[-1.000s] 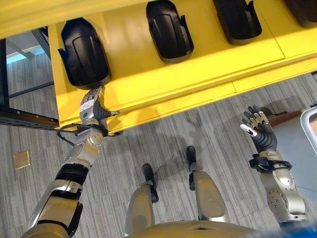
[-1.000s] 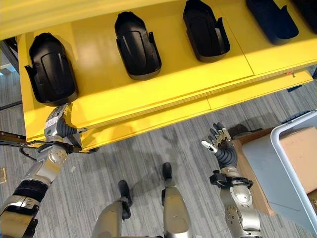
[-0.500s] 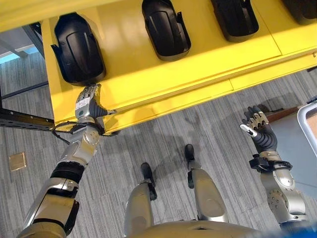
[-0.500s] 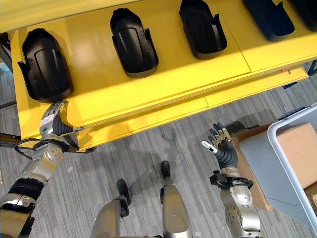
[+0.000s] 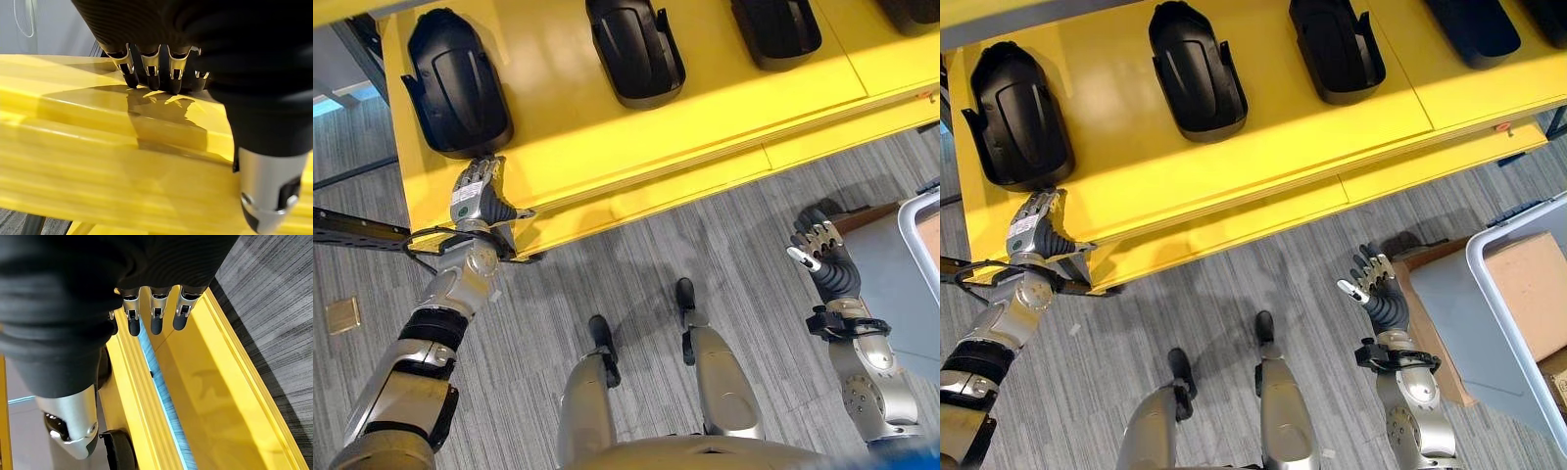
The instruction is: Move parts from the plastic box to the shelf.
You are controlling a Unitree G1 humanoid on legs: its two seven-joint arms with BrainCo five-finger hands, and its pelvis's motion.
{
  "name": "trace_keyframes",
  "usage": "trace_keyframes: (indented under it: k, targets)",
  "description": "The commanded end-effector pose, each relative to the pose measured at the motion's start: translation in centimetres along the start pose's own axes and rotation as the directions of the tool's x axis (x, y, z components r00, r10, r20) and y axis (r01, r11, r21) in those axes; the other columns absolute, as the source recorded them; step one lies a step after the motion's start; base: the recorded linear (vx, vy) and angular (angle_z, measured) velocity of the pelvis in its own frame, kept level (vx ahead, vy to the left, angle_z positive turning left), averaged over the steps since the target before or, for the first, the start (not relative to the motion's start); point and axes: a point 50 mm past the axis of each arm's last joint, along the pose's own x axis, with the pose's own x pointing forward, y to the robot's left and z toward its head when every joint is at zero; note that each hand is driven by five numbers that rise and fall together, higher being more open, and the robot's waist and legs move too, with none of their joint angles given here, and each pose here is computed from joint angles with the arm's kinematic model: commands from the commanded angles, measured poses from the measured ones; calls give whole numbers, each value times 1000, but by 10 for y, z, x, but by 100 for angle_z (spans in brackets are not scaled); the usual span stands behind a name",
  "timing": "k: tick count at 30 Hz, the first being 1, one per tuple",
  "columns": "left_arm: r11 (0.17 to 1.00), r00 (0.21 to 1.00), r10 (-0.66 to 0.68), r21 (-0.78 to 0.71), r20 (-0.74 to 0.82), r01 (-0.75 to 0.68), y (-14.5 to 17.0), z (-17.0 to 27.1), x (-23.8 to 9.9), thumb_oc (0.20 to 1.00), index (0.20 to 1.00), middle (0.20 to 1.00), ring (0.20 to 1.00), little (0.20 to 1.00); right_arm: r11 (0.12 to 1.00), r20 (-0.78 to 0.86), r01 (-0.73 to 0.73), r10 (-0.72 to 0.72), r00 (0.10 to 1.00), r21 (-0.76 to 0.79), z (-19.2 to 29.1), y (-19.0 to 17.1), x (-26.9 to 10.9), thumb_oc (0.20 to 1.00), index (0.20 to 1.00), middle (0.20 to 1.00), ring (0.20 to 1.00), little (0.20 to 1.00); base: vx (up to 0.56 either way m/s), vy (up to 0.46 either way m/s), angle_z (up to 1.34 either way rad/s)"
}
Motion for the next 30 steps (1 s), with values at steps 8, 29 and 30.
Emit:
trace_keyframes:
  k: [8,29,30]
  targets:
    - [981,996,-84,-180,-37,76,-29,-3,-27,1000,1000,1000,1000,1000,999,85,-42,44,995,-15,20,3,-3,1000,1000,1000,1000,1000,0,0,0]
    - [167,884,-463,-973,67,161,-63,-12,-186,1000,1000,1000,1000,1000,994,-182,18,-37,983,-108,-25,-29,-34,1000,1000,1000,1000,1000,17,-39,19]
    - [152,880,-471,-977,60,148,-64,-13,-190,1000,1000,1000,1000,1000,994,-196,14,-36,980,-112,-27,-29,-37,1000,1000,1000,1000,1000,29,-18,24]
